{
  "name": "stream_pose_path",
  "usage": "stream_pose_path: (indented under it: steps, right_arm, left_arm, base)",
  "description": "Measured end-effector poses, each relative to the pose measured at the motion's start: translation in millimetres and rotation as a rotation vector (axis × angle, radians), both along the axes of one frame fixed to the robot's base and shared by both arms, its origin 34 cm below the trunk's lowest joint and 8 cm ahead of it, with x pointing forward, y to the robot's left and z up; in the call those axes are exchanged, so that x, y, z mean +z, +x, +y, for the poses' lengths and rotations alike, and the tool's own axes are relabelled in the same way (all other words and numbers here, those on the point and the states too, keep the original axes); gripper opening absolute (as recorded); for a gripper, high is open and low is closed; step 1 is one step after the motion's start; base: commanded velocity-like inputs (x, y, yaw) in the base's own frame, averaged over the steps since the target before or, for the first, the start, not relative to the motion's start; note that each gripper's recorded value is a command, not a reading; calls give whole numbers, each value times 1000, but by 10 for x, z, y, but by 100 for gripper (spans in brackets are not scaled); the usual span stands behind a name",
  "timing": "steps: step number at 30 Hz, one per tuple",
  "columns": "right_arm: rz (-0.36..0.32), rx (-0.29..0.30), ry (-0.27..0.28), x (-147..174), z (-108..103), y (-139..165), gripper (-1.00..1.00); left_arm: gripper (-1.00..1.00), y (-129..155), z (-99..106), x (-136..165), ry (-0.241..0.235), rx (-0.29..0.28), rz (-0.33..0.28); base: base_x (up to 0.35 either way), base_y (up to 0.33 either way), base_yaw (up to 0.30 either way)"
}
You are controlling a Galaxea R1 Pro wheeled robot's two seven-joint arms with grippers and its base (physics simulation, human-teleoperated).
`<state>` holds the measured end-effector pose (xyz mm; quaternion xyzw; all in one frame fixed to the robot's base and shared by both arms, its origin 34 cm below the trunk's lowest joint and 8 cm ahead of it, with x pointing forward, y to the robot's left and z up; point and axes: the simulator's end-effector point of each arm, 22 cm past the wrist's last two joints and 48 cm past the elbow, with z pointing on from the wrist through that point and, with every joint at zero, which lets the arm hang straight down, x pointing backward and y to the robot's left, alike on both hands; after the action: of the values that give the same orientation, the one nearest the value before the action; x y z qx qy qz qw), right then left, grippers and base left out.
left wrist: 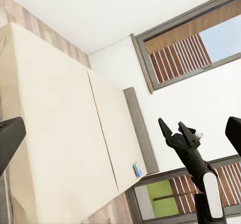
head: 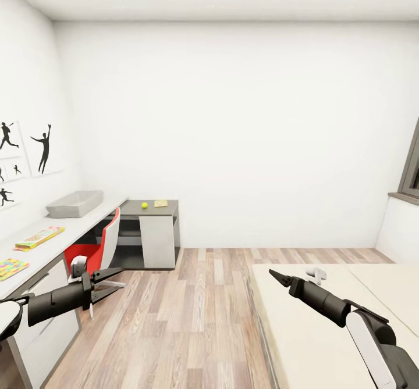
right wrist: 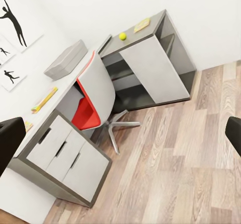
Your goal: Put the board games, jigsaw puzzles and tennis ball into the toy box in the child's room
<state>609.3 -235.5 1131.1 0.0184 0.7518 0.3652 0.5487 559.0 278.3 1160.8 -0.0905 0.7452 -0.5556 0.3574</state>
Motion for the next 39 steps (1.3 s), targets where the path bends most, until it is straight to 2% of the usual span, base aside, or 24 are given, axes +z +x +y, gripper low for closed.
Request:
stream_pose_path:
  steps: [17, 39]
  right_arm:
    - [0, 0, 1, 0, 4, 0, 100]
    - [0, 0, 0, 0, -1, 0, 100]
  left_arm:
    - [100, 0, 0, -1, 0, 0, 0]
    - [100, 0, -1, 0, 0, 0, 0]
  base:
    - [-5, -41, 0]
    - [0, -275, 0]
